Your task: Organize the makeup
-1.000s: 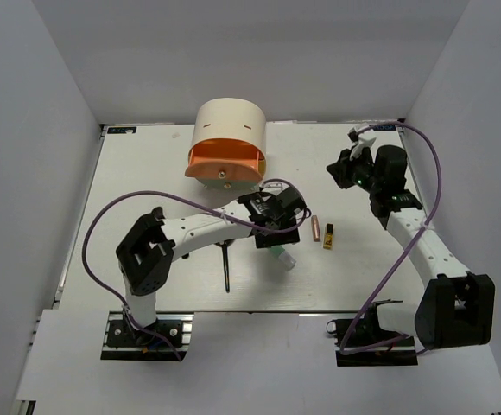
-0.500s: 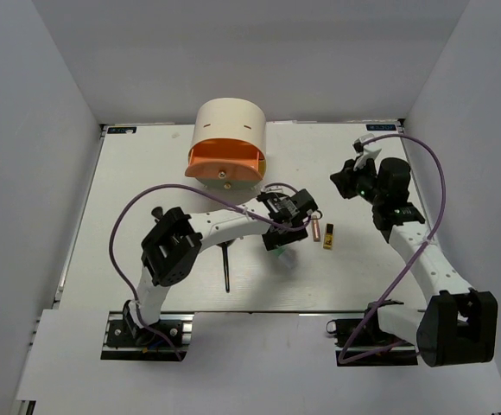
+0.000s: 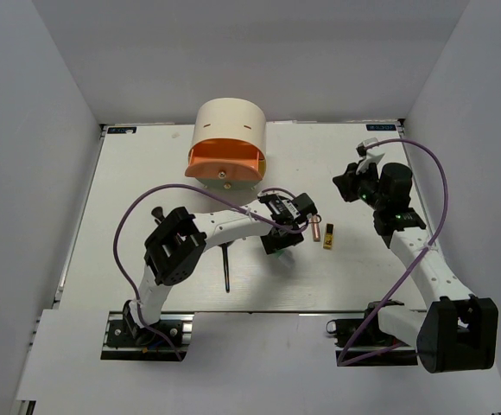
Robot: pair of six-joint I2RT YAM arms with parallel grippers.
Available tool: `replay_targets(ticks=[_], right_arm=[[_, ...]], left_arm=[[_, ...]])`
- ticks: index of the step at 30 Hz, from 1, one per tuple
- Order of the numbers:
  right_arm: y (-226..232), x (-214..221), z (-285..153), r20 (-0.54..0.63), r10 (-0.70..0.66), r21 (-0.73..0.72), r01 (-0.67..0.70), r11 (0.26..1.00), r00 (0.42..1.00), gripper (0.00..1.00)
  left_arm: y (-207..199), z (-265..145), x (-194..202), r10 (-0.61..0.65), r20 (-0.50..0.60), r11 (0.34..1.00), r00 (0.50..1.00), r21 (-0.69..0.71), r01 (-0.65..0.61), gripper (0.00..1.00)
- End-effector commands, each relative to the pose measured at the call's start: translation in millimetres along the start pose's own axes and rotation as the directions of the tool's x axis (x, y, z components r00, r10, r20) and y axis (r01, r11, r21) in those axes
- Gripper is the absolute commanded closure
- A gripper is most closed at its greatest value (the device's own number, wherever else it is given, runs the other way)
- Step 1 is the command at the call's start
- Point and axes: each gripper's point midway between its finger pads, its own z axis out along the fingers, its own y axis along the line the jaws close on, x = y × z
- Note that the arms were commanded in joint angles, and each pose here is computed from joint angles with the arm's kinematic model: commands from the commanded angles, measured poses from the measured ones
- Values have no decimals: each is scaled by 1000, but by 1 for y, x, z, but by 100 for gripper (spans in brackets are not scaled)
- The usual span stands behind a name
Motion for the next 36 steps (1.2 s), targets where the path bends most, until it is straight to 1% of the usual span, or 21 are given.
replay_targets(ticks=[1,8,16,23,24,25,26,28,29,32,33,34,35,36], right_arm=[[-3,-18,-3,64,-6,20,5,1000,998,87],[-8,-14,-4,59,3,34,-5,999,998,88],[-3,-15,-4,66,-3,19,2,1000,998,88],[-3,-14,-5,63,1,22,-3,1000,998,88],[-2,-14,-5,63,1,21,-2,1000,998,88],[-2,-15,-5,66,1,19,-3,1000,998,88],[-2,-16,-5,68,4,19,-5,1000,998,89],[-2,-16,-5,69,7,17,-8,1000,998,89],[-1,-15,-5,66,8,16,-9,1000,998,90],[-1,-16,-6,67,2,14,-3,1000,998,91],[-1,-16,-6,66,0,16,-1,1000,998,91],[0,-17,-6,67,-4,12,3,1000,998,92],[-1,-18,-6,67,-7,13,6,1000,998,92],[-1,-18,-6,69,-9,12,8,1000,998,93]], left_arm=[[3,-5,2,-15,-4,1000,1000,-8,15,33],[11,-1,7,-28,-35,999,999,-24,27,33],[14,7,17,-25,-75,999,997,-41,22,34],[17,19,20,-25,-96,998,995,-55,20,42],[17,21,23,-25,-105,998,994,-55,19,44],[18,22,23,-23,-106,998,994,-58,17,48],[16,22,23,-21,-105,998,994,-53,15,59],[14,20,20,-12,-97,999,995,-48,8,68],[9,16,15,-9,-80,999,997,-34,6,75],[-1,5,8,45,-41,999,998,-10,-45,85],[-9,-5,1,53,-25,999,998,7,-53,92],[-14,-15,1,92,-11,995,996,36,-91,97],[-19,-25,-1,128,7,990,992,65,-128,100],[-25,-44,-4,143,31,984,989,107,-146,100]])
